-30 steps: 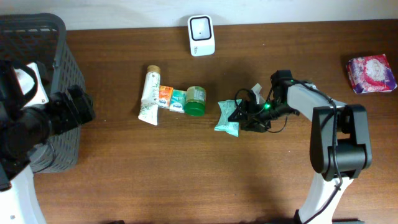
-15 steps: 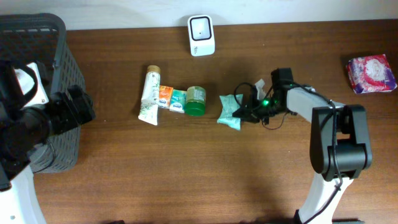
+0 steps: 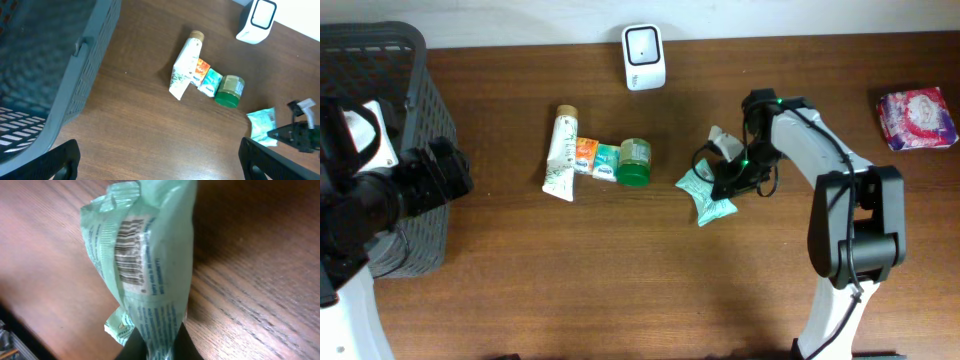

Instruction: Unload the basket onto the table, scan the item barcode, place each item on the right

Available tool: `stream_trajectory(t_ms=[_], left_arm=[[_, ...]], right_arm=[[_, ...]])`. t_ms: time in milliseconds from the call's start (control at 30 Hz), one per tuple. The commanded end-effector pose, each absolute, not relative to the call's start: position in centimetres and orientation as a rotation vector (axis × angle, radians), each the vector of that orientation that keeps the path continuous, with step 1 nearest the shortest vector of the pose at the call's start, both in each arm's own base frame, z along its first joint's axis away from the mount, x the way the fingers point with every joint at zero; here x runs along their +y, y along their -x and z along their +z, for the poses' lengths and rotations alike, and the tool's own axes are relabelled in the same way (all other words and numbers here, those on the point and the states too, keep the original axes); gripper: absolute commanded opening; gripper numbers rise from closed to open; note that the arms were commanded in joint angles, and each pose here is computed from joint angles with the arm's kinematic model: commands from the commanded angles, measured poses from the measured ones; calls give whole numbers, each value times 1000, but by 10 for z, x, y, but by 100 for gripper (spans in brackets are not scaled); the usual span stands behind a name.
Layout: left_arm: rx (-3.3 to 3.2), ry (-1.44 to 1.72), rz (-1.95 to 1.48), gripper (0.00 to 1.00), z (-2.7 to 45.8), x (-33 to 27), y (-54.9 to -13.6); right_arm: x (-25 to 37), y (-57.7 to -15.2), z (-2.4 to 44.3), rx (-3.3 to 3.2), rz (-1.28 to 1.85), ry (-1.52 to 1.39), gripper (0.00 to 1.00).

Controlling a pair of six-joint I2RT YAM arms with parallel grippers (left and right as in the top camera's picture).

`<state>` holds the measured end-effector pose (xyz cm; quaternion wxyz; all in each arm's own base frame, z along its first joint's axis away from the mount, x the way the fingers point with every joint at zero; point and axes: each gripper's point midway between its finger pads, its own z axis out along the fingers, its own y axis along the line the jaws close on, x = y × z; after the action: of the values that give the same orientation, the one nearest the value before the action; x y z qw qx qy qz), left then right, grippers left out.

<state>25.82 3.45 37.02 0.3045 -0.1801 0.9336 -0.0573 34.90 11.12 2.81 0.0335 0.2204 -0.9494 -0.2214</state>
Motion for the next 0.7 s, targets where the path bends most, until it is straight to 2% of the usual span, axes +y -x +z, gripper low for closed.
stream_trajectory(t_ms=[0, 67, 167, 300, 433, 600, 667], left_arm=[[2471, 496, -154, 99, 370, 36, -257], [2471, 496, -154, 99, 370, 36, -257], [2471, 496, -154, 99, 370, 36, -257], [2472, 495, -154, 99, 370, 36, -257], [2471, 496, -154, 99, 370, 36, -257], [2471, 496, -154, 99, 370, 36, -257], [2471, 496, -154, 99, 370, 36, -257]], right_arm=[[93, -360, 21, -2999, -478, -476, 56], [88, -372, 34, -3036, -481, -225, 71], [81, -383, 70, -3026, -544, 20, 79], [75, -377, 102, -2930, -640, 254, 80], [82, -354, 112, -2756, -810, 357, 79], [97, -339, 112, -2590, -1044, 458, 79], [96, -332, 96, -2553, -1032, 519, 80]])
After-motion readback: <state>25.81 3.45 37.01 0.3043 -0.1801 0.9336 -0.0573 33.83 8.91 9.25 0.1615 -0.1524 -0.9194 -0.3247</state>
